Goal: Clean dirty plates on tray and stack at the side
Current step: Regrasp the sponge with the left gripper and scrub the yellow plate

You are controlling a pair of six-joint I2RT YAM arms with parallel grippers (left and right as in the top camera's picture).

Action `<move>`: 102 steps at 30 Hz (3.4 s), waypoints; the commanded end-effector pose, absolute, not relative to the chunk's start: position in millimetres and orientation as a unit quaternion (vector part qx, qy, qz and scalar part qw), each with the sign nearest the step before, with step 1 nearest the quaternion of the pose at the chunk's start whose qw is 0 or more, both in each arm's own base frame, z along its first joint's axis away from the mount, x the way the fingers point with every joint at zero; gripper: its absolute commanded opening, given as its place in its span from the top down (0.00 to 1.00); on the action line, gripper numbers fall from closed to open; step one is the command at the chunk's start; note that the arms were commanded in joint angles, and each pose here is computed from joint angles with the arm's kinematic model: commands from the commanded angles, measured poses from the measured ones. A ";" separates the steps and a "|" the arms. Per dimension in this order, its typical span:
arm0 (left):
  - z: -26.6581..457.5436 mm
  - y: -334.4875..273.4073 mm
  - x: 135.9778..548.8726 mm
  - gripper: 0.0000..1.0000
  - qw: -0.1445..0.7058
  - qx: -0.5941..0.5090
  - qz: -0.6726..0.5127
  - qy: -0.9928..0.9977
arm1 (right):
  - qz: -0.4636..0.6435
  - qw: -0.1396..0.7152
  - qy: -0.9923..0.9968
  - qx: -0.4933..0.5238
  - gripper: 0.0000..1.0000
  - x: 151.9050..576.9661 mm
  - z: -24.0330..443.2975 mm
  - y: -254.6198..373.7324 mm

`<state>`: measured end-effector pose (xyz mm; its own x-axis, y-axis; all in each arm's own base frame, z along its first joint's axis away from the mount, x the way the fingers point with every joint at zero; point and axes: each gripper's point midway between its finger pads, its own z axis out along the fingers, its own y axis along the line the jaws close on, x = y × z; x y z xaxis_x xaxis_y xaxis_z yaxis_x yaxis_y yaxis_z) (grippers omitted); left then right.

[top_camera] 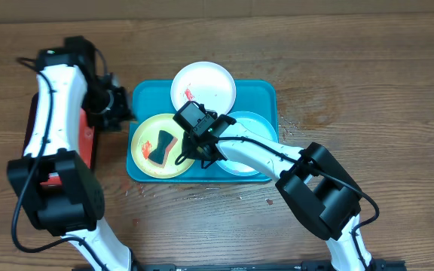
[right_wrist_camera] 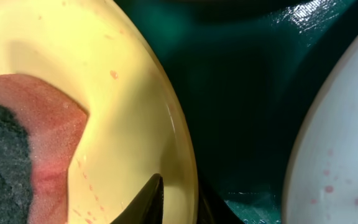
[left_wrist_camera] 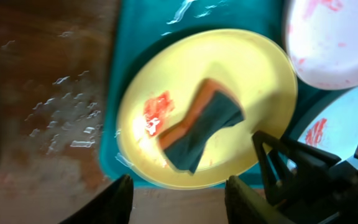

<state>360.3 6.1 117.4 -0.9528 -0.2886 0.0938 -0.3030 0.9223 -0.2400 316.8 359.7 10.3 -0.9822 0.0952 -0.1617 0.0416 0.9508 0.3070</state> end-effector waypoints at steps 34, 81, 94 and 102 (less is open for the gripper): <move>10.6 -53.4 325.8 0.54 0.044 -0.034 0.131 -0.990 | 0.163 0.054 0.984 0.044 0.78 312.9 0.7 356.3; 17.8 -67.5 355.4 0.95 0.014 0.126 0.157 -0.980 | 0.164 0.059 0.984 0.044 0.91 314.9 1.2 357.2; -12.7 -12.5 309.6 0.96 0.060 0.130 -0.008 -0.990 | 0.164 0.060 0.984 0.043 0.91 315.0 1.3 357.4; 12.9 32.7 309.1 0.96 0.054 0.171 -0.146 -0.973 | 0.164 0.060 0.984 0.043 0.91 314.9 1.2 357.2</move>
